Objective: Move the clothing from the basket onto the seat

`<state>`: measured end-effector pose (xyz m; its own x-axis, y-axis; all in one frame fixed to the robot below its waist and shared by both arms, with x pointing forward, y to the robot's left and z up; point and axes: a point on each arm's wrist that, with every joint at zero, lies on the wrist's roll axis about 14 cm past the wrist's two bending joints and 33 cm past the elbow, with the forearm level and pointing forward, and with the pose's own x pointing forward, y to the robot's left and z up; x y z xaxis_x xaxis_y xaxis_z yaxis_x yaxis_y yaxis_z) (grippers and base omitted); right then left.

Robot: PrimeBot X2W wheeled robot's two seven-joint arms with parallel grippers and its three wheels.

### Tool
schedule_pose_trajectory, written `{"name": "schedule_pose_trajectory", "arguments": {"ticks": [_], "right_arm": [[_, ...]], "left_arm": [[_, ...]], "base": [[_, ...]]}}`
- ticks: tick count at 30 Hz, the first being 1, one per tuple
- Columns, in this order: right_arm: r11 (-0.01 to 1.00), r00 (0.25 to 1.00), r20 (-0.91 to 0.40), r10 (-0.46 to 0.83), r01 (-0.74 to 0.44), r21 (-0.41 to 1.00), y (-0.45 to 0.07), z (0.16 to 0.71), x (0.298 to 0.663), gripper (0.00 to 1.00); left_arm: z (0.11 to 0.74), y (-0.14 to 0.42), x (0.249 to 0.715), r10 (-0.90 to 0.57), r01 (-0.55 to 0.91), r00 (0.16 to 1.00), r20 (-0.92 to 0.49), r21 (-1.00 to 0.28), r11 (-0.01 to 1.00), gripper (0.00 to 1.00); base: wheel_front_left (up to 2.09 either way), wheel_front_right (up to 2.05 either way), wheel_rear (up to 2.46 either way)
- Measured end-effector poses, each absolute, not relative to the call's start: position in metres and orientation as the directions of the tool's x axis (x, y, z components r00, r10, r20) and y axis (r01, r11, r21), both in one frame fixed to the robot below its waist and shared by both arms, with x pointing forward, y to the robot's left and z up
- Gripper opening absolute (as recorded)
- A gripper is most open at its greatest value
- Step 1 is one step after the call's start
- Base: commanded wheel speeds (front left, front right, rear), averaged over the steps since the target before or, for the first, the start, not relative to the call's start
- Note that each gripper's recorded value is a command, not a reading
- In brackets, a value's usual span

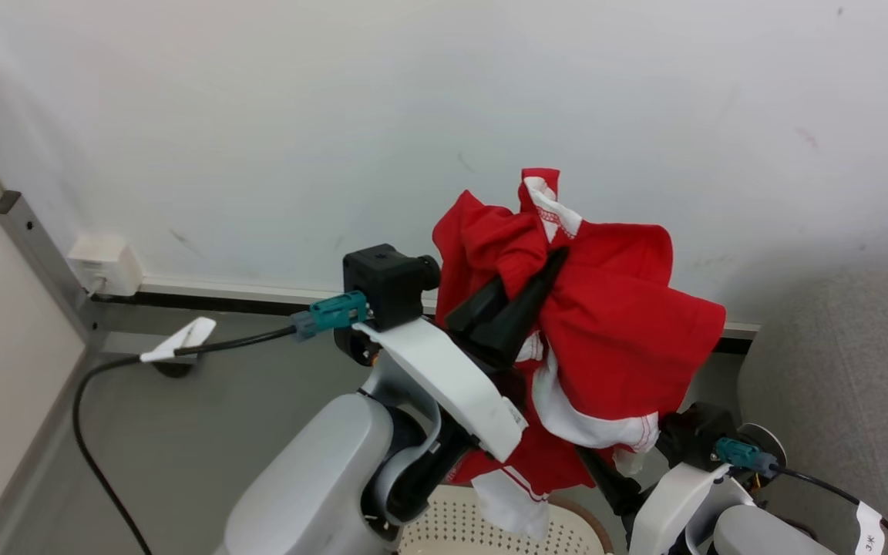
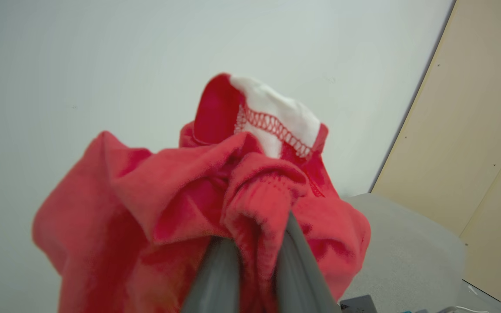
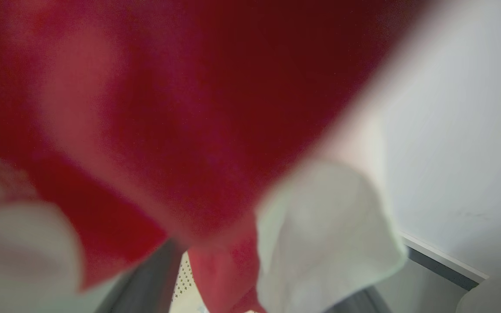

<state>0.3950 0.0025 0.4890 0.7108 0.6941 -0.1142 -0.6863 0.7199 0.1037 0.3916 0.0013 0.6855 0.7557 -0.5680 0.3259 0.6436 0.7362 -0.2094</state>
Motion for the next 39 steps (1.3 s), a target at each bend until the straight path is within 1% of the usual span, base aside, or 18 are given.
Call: {"name": "schedule_pose_trajectory", "arguments": {"ticks": [6,14,15,16,17,23,31,39], "right_arm": [[0.676,0.664,-0.128,0.736,-0.726,0.126,0.033,0.485,0.393,1.0],[0.663,0.653,-0.113,0.749,-0.743,0.097,0.047,0.492,0.402,1.0],[0.662,0.653,-0.111,0.75,-0.744,0.094,0.048,0.492,0.402,0.72],[0.661,0.652,-0.107,0.751,-0.745,0.09,0.048,0.494,0.402,0.19],[0.66,0.652,-0.101,0.751,-0.747,0.088,0.049,0.495,0.403,0.0],[0.672,0.67,-0.052,0.741,-0.735,0.091,0.043,0.509,0.405,0.0],[0.706,0.712,0.044,0.701,-0.702,0.098,0.02,0.534,0.404,0.0],[0.737,0.746,0.139,0.651,-0.665,0.118,-0.004,0.557,0.398,0.0]], "left_arm": [[0.683,0.006,0.385,-0.569,0.639,0.762,0.309,-0.211,0.74,0.0],[0.677,0.016,0.384,-0.547,0.612,0.784,0.294,-0.219,0.76,0.0],[0.677,0.017,0.384,-0.545,0.61,0.786,0.292,-0.22,0.761,0.0],[0.677,0.018,0.385,-0.54,0.605,0.789,0.291,-0.222,0.765,0.0],[0.676,0.019,0.386,-0.537,0.602,0.792,0.289,-0.223,0.767,0.0],[0.672,0.031,0.395,-0.502,0.567,0.816,0.286,-0.229,0.791,0.0],[0.652,0.048,0.409,-0.455,0.51,0.855,0.248,-0.251,0.823,0.0],[0.629,0.049,0.414,-0.453,0.493,0.868,0.202,-0.262,0.829,0.0]], "base": [[0.0,0.0,0.0],[0.0,0.0,0.0],[0.0,0.0,0.0],[0.0,0.0,0.0],[0.0,0.0,0.0],[0.0,0.0,0.0],[0.0,0.0,0.0],[0.0,0.0,0.0]]}}
